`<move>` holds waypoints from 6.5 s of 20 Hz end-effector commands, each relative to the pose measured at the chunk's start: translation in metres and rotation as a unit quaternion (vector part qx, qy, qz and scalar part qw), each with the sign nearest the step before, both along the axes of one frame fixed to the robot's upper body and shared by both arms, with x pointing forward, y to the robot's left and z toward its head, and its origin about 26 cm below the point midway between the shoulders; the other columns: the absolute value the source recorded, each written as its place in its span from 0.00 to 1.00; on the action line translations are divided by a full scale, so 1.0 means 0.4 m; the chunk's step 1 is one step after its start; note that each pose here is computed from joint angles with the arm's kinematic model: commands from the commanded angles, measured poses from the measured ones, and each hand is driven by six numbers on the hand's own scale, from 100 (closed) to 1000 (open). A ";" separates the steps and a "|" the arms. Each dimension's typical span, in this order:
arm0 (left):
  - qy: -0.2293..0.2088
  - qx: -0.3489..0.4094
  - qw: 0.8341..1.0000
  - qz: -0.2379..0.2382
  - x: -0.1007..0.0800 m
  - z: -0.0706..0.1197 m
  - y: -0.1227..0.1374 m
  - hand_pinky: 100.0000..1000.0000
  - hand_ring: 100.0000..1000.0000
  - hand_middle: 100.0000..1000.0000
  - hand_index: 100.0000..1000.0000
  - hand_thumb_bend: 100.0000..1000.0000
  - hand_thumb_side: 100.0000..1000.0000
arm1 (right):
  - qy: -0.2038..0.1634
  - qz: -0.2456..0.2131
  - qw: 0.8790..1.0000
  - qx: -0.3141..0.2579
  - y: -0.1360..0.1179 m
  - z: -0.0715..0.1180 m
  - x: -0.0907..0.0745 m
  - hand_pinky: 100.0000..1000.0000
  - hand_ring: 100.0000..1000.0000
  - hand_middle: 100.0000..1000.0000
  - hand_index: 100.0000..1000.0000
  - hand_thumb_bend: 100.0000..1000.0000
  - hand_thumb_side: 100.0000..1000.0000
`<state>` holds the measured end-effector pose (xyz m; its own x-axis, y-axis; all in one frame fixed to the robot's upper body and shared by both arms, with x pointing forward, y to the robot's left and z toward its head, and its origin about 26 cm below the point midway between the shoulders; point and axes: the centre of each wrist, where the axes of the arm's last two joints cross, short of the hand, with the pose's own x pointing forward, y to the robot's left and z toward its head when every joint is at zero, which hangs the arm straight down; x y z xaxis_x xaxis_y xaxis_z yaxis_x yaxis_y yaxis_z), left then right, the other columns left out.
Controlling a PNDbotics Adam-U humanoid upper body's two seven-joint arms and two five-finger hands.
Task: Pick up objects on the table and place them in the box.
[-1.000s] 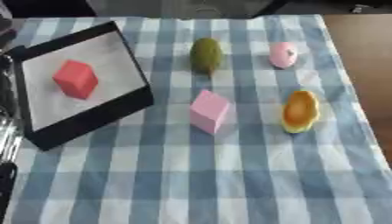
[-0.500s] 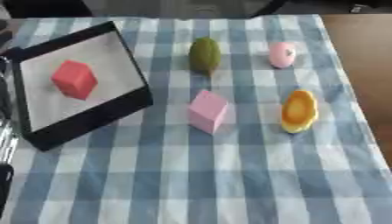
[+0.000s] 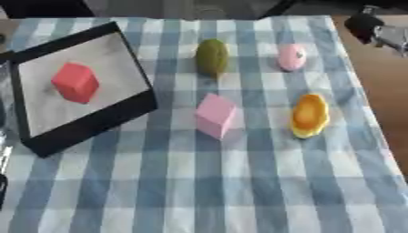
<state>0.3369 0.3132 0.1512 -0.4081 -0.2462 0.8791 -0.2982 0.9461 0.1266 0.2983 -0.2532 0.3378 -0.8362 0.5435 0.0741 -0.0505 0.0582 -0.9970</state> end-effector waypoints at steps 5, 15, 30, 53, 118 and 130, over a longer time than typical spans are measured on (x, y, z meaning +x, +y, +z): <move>-0.010 0.023 1.000 0.000 -0.002 0.026 0.015 0.80 0.86 0.79 0.85 0.00 0.86 | 0.029 0.053 0.989 -0.138 0.067 0.049 0.003 0.89 0.81 0.79 0.85 0.16 0.48; -0.009 0.025 1.000 0.001 0.001 0.027 0.018 0.80 0.87 0.79 0.85 0.00 0.86 | 0.030 0.104 0.976 -0.191 0.179 0.023 0.053 0.89 0.82 0.80 0.85 0.18 0.46; -0.004 0.024 0.999 0.035 -0.006 0.021 0.059 0.79 0.87 0.79 0.85 0.00 0.86 | -0.022 0.129 0.954 -0.268 0.336 -0.063 0.168 0.88 0.81 0.82 0.88 0.30 0.40; 0.009 0.023 0.999 0.037 -0.009 0.006 0.068 0.80 0.87 0.79 0.85 0.00 0.86 | -0.019 0.146 0.937 -0.318 0.377 -0.174 0.224 0.88 0.83 0.83 0.88 0.30 0.36; 0.005 0.012 1.000 0.027 -0.006 0.005 0.058 0.80 0.88 0.79 0.85 0.00 0.86 | -0.008 0.133 0.910 -0.393 0.360 -0.297 0.278 0.89 0.84 0.84 0.89 0.37 0.17; 0.004 0.011 1.000 0.022 -0.004 0.007 0.053 0.81 0.88 0.79 0.85 0.00 0.86 | 0.014 0.134 0.907 -0.400 0.344 -0.339 0.284 0.88 0.84 0.82 0.87 0.35 0.14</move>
<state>0.3350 0.3322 0.1414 -0.3566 -0.2697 0.8945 -0.3342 0.9309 0.1474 0.4096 -0.1099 0.1932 -0.9201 0.3454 -0.1846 -0.0453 -0.5620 -0.8259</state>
